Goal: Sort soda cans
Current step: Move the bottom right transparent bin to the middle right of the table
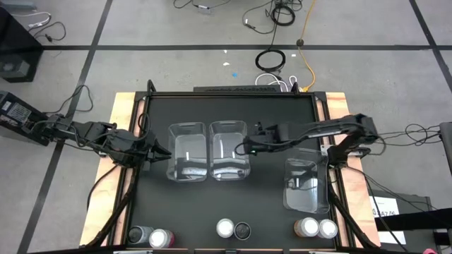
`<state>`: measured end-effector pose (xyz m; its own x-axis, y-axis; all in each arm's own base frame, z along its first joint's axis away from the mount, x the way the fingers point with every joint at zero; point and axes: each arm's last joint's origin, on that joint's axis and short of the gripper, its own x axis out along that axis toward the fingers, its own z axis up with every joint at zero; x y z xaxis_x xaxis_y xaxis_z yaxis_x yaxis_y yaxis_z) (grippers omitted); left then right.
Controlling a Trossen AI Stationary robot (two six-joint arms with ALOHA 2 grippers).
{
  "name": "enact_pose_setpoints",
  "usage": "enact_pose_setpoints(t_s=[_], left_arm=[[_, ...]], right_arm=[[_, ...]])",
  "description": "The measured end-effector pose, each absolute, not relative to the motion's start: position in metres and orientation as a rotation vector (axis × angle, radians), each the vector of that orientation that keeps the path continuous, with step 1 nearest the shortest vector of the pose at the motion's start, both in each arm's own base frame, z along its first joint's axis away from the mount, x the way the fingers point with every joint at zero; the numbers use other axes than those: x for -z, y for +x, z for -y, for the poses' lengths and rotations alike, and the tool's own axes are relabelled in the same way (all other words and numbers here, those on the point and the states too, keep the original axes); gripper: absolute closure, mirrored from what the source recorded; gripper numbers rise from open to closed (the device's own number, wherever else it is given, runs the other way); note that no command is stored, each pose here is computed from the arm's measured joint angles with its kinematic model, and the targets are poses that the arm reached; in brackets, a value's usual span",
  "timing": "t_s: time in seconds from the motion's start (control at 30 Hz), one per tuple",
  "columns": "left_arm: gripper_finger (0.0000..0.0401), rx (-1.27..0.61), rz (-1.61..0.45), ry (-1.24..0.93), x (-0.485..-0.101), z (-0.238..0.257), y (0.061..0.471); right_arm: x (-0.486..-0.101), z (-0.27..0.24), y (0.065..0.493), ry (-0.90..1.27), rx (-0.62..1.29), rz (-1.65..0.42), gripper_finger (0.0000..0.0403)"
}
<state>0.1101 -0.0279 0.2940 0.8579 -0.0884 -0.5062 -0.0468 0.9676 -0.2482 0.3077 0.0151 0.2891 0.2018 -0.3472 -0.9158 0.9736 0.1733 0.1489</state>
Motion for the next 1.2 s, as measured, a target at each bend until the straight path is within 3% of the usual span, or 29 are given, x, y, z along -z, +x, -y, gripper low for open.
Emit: enact_pose_setpoints(t_s=[0.17, 0.4, 0.8, 1.2], left_arm=[[0.0328, 0.022, -0.54, -0.258, -0.294, 0.028, 0.11], [0.0328, 0.022, -0.539, -0.258, -0.294, 0.028, 0.11], [0.0328, 0.023, -0.538, -0.258, -0.294, 0.028, 0.11], [0.0328, 0.011, -0.538, -0.302, -0.294, 0.028, 0.11]], right_arm=[[-0.308, -0.032, 0.28, 0.938, 1.154, -0.895, 0.0314], [-0.305, -0.067, 0.261, 0.939, 1.233, -0.949, 0.0314], [-0.26, -0.113, 0.238, 1.064, 1.316, -0.977, 0.0311], [-0.239, -0.117, 0.234, 1.09, 1.328, -0.974, 0.0229]])
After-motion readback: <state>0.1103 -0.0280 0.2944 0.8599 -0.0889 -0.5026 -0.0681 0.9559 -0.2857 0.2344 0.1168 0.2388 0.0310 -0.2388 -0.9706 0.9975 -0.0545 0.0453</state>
